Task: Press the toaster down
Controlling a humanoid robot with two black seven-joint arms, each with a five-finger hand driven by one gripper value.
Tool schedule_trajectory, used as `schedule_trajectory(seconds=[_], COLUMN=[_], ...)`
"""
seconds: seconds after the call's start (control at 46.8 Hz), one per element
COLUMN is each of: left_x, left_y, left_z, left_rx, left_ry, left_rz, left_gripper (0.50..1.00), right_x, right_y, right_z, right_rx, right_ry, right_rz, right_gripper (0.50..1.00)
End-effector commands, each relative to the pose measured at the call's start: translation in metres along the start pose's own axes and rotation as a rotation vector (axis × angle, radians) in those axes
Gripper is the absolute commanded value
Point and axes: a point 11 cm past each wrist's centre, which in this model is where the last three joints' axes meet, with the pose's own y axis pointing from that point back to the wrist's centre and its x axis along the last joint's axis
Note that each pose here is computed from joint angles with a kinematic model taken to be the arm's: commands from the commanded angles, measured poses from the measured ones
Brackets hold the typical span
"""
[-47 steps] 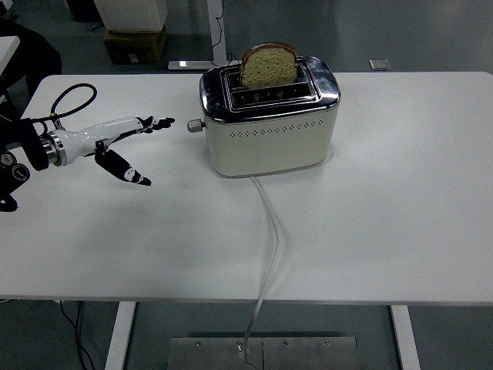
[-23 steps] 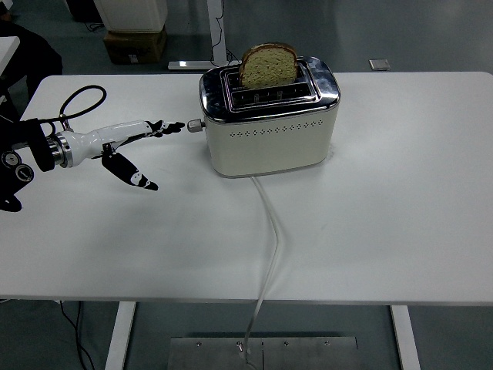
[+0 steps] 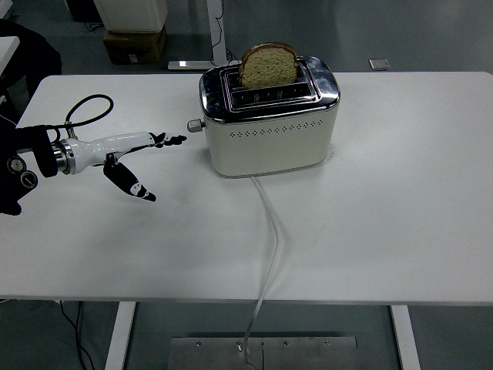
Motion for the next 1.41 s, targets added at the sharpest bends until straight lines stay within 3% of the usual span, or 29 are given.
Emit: schedule_trajectory(seconds=[0.0,1.389], left_x=[0.000,0.021], left_y=[-0.002,-0.003], left_z=[0.002,0.014], left_rx=[-0.004,-0.018], left_ry=[-0.006,-0.043], left_rz=[-0.003,0.032], left_gripper=[1.000,1.000], right_x=[0.000,0.000], right_y=[0.000,0.000], right_z=[0.000,0.000], right_rx=[0.000,0.000], right_ry=[0.000,0.000], right_rz=[0.000,0.000], right_gripper=[1.000,1.000])
